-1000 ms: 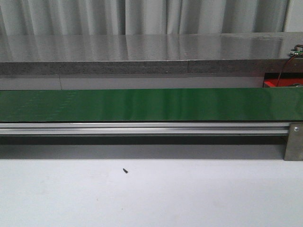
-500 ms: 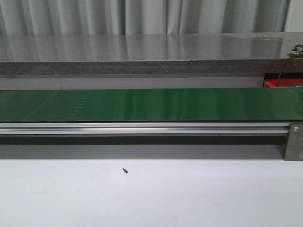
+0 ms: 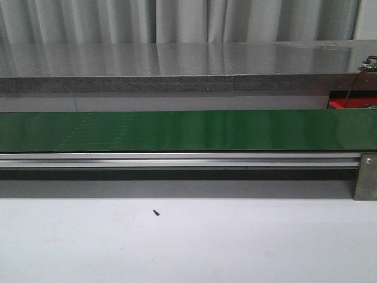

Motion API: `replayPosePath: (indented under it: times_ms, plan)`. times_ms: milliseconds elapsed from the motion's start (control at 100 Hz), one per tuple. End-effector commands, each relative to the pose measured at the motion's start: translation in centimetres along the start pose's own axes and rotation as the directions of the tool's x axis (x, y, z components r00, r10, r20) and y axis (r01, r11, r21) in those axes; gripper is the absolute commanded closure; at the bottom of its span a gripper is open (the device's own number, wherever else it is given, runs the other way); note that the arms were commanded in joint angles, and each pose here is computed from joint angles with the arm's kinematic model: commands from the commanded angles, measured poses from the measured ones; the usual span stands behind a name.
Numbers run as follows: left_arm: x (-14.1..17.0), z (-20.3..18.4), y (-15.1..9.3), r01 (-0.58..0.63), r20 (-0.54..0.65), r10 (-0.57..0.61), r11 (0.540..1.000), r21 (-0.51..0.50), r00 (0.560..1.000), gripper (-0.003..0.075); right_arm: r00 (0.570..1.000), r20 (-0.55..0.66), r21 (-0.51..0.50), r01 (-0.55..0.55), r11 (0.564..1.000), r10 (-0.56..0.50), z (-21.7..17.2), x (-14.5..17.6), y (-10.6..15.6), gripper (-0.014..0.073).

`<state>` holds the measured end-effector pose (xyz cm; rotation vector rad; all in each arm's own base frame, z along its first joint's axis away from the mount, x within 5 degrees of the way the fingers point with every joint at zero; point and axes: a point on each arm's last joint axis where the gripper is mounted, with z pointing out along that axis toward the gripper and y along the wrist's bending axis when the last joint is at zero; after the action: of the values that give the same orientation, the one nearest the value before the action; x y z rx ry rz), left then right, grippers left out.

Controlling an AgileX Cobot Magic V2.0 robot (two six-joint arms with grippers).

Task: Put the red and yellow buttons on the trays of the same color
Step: 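Move the left gripper over the cluster of red and yellow buttons, then lower the open left gripper around a yellow push button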

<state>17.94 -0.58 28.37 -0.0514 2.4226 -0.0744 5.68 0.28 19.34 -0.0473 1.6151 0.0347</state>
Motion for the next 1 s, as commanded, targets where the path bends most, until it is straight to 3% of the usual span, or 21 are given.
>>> replayPosePath:
  times_ms: [0, 60, 90, 250, 390, 690, 990]
  plan:
    - [-1.5, -1.1, -0.1, 0.001, 0.113, -0.002, 1.000, 0.009, 0.994, 0.0120, 0.993, 0.116, 0.004, 0.010, 1.000, -0.010, -0.3, -1.5, 0.0, 0.0662]
    - [-1.5, -1.1, -0.2, 0.017, 0.109, -0.018, 1.000, 0.014, 0.994, 0.0013, 0.993, 0.116, 0.004, 0.010, 1.000, -0.010, -0.3, -1.5, 0.0, 0.0662]
    - [-1.3, -1.1, -0.2, 0.019, 0.094, -0.020, 1.000, 0.015, 0.995, 0.0000, 0.993, 0.116, 0.004, 0.010, 1.000, -0.010, -0.3, -1.5, 0.0, 0.0662]
    - [-1.0, -1.3, -0.1, 0.009, 0.030, -0.009, 1.000, 0.001, 0.999, 0.0073, 0.993, 0.116, 0.004, 0.010, 1.000, -0.010, -0.3, -1.5, 0.0, 0.0662]
    - [-1.8, -2.4, 1.1, 0.050, 0.005, -0.049, 0.997, -0.060, 0.999, 0.0079, 0.993, 0.116, 0.004, 0.010, 1.000, -0.010, -0.3, -1.5, 0.0, 0.0662]
    - [-5.6, -5.4, 5.8, 0.276, 0.148, -0.250, 0.941, -0.193, 0.957, 0.0079, 0.993, 0.116, 0.004, 0.010, 1.000, -0.010, -0.3, -1.5, 0.0, 0.0662]
    - [-6.3, -1.9, 11.4, 0.401, 0.076, -0.399, 0.861, -0.311, 0.914, 0.0079, 0.993, 0.116, 0.004, 0.010, 1.000, -0.010, -0.3, -1.5, 0.0, 0.0662]
